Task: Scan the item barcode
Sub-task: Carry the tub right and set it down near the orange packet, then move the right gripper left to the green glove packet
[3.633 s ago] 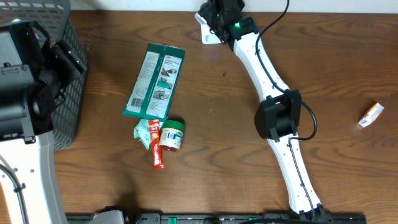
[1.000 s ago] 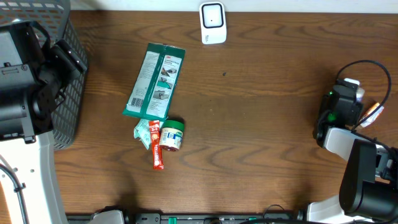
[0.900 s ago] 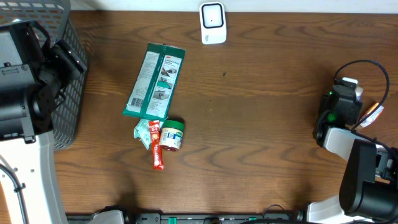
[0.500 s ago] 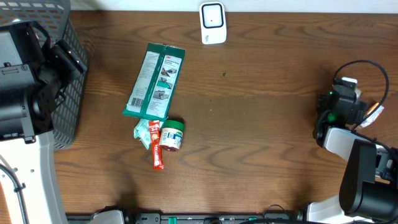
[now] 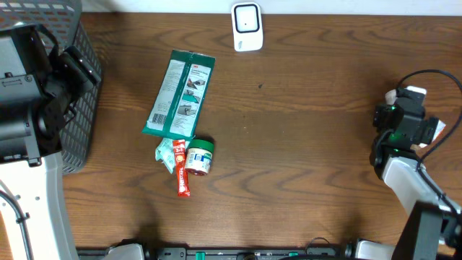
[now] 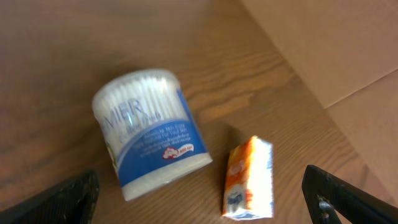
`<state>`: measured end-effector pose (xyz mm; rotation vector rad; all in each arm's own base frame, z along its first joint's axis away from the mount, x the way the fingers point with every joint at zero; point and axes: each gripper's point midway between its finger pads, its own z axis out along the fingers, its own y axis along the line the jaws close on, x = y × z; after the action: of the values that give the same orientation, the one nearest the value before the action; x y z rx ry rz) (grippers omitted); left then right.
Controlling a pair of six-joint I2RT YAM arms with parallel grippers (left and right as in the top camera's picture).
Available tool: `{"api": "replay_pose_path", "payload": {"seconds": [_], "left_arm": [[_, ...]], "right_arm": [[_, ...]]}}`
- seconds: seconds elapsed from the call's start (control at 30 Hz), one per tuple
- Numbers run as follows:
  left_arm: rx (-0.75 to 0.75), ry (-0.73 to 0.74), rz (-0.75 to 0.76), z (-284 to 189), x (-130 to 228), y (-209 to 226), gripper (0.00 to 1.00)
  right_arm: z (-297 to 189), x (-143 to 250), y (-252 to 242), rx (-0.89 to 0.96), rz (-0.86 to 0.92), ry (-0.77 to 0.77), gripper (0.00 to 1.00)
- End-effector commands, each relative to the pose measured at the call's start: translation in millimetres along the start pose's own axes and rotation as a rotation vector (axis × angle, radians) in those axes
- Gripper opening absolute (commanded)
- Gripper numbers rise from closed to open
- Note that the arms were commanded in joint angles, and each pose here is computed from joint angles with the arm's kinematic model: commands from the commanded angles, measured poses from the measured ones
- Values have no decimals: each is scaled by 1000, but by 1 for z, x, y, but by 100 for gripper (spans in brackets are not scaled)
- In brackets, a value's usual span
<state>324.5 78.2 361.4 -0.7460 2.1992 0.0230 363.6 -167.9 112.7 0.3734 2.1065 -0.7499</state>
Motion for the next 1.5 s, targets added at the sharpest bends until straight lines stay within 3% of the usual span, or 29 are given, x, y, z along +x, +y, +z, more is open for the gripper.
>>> {"api": "replay_pose_path", "payload": {"seconds": [0.0,0.23,0.4,0.57,0.63,0.7,0.77,1.03,1.1,1.13,1.17,1.33,1.47], "left_arm": [[-10,-1,6,2,-1,2,81],[-10,-1,6,2,-1,2,81],[-10,-1,6,2,-1,2,81],[-10,-1,6,2,-1,2,81],[-10,-1,6,2,-1,2,81],[-10,-1,6,2,-1,2,81],[-10,-1,6,2,-1,2,81],[-10,-1,6,2,-1,2,81],[-10,-1,6,2,-1,2,81],[-10,-1,6,2,-1,2,81],[-10,-1,6,2,-1,2,81],[-10,-1,6,2,-1,2,81],[-10,-1,6,2,-1,2,81]], "right_arm": [[-16,-20,-9,-11,69,-57,99],[-47,-53,17,-256,83,-153,99],[-79,-84,32,-462,78,-74,99],[-137,-141,30,-664,124,-21,99],[-166,-163,31,-767,156,-25,93],[-194,-183,24,-830,228,-6,73],[-212,-193,15,-835,252,26,68],[-251,-227,16,-908,165,87,73],[-258,-232,34,-973,137,138,77],[-262,-232,49,-1019,117,181,87],[-263,-230,62,-1043,106,215,99],[-276,-201,133,-1135,84,452,99],[-299,-163,184,-1201,-48,598,99]]}}
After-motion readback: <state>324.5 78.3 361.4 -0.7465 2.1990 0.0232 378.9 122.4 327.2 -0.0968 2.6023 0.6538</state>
